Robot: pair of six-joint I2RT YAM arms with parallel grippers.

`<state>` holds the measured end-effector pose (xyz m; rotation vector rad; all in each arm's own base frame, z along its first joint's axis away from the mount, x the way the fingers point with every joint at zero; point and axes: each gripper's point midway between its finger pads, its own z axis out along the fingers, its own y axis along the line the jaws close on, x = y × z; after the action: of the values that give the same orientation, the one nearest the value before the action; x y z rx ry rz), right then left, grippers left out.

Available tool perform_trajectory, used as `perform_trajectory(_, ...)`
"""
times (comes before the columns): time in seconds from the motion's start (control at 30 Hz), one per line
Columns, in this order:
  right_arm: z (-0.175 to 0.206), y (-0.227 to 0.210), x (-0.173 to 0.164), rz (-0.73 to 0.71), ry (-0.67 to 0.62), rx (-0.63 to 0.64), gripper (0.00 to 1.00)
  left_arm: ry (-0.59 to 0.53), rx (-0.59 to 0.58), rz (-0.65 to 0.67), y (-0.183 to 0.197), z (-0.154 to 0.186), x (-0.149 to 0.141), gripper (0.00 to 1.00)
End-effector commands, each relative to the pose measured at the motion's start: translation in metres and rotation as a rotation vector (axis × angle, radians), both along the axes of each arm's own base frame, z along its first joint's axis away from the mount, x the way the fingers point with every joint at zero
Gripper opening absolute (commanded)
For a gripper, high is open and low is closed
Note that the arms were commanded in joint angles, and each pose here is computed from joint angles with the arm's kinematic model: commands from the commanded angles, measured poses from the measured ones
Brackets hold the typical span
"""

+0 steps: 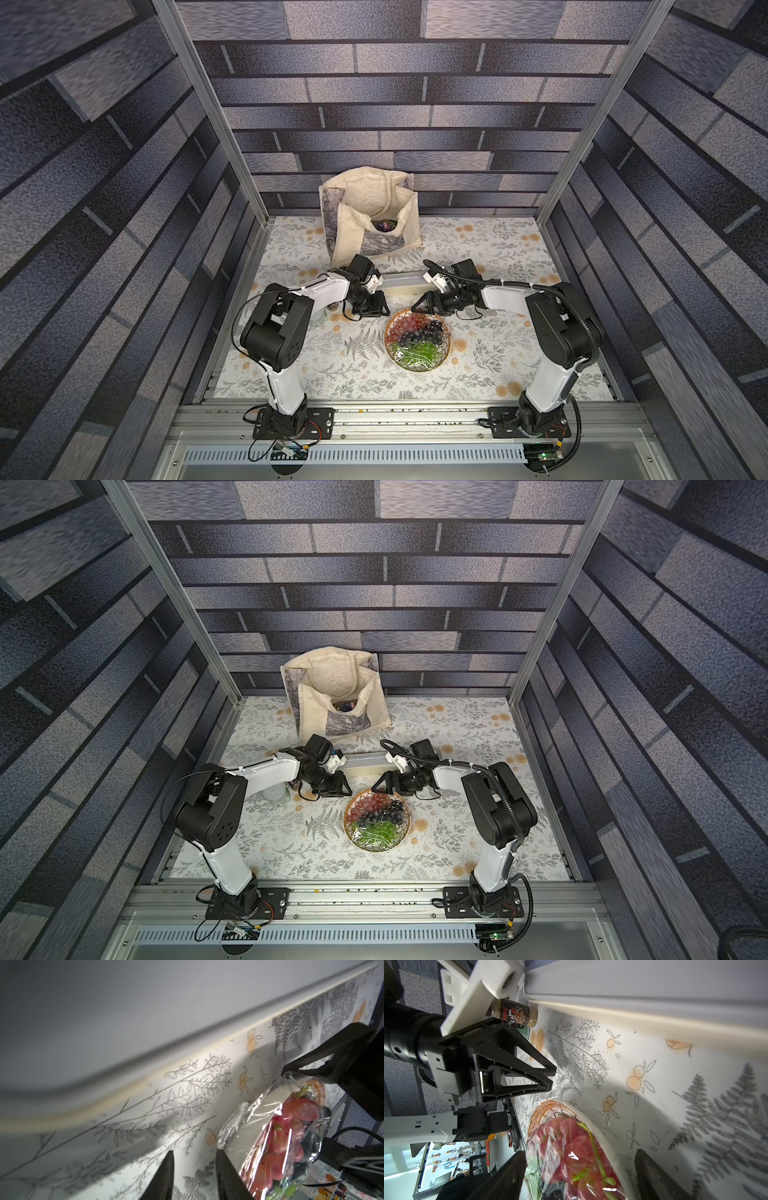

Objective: Wrap the plate with plastic wrap
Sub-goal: Cover the plate with plastic wrap.

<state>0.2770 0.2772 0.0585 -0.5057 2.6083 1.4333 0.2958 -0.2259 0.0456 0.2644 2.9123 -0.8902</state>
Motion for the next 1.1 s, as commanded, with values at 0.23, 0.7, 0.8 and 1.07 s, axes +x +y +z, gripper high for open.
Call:
perform_trajectory(0.23,0.028,-0.029,0.008,-0.155,-0.115,-0.100,0.91,-0.249,-0.061,-0.102,-0.019,0.080,-0.003,0.77)
perform_trajectory(0.7,0.032,-0.085,-0.029,-0.309,-0.109,-0.178,0.95,-0.249,-0.237,-0.277,-0.099,0.068,0.012,0.76)
perform_trajectory(0.8,0.031,-0.091,-0.036,-0.326,-0.110,-0.189,0.96,-0.251,-0.245,-0.286,-0.104,0.066,0.016,0.73)
perform_trajectory(1.07,0.030,-0.100,-0.046,-0.347,-0.110,-0.205,0.97,-0.218,-0.214,-0.291,-0.102,0.053,0.018,0.70)
